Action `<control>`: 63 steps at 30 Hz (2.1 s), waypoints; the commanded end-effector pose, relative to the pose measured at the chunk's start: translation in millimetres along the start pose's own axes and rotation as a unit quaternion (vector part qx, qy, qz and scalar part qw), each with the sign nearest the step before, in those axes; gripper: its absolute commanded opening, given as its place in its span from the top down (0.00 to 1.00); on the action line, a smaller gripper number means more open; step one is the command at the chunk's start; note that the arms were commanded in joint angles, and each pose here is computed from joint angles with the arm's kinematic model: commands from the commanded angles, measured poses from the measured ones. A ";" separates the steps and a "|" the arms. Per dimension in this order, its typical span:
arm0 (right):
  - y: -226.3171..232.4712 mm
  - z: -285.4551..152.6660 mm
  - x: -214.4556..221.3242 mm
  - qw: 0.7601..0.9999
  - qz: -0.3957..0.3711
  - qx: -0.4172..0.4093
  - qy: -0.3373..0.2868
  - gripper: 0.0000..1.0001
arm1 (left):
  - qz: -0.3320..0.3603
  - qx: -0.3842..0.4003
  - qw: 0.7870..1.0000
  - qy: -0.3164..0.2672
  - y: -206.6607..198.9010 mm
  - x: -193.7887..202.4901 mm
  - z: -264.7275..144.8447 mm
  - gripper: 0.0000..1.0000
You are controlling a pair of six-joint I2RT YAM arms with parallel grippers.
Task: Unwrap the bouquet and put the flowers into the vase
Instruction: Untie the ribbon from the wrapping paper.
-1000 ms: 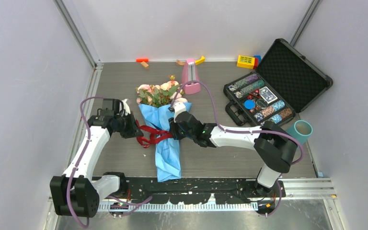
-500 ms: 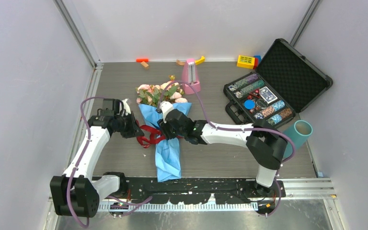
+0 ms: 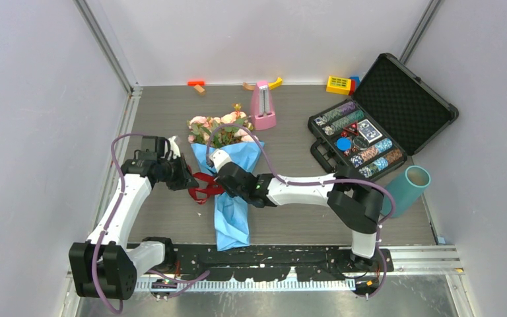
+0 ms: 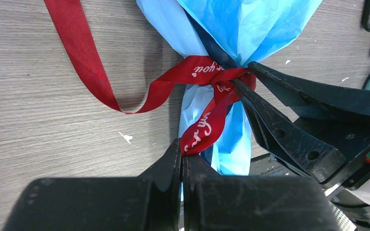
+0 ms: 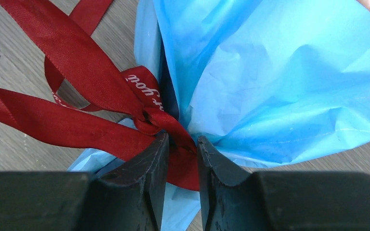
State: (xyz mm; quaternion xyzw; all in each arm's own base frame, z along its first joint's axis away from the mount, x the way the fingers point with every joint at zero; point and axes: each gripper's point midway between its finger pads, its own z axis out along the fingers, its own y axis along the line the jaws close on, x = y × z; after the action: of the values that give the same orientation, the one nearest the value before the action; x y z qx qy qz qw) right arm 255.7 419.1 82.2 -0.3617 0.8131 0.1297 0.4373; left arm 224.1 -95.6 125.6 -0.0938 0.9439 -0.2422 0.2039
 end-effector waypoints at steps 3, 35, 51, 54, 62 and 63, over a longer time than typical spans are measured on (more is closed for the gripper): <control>-5.8 -2.7 -36.9 0.997 -0.015 0.057 -0.059 0.65 | 0.009 0.017 1.000 -0.009 -4.5 -5.2 0.6 1.00; -43.3 -23.1 -4.2 0.978 0.134 0.146 -0.067 1.00 | -0.004 -0.016 1.000 -0.007 10.2 -4.3 4.8 1.00; -6.0 -44.3 -40.2 0.963 0.142 -0.226 0.014 0.57 | 0.025 0.062 0.997 0.038 -12.1 5.9 8.3 1.00; 6.5 -37.3 -40.6 0.955 0.142 -0.260 0.026 0.57 | 0.026 0.062 0.997 0.033 -12.6 6.1 6.7 1.00; 10.4 -21.0 -42.4 0.955 0.123 -0.270 0.021 0.65 | 0.027 0.064 0.997 0.031 -13.0 6.1 5.9 1.00; 10.8 -19.9 -42.1 0.955 0.122 -0.270 0.022 0.65 | 0.027 0.063 0.997 0.033 -12.7 6.5 6.2 1.00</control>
State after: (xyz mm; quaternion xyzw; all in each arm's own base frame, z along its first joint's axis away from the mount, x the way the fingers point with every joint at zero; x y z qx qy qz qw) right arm 249.1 420.5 105.5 -0.3437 0.8215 0.3651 0.2715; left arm 218.5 -108.1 116.9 -0.0594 0.9421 -0.2850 0.1664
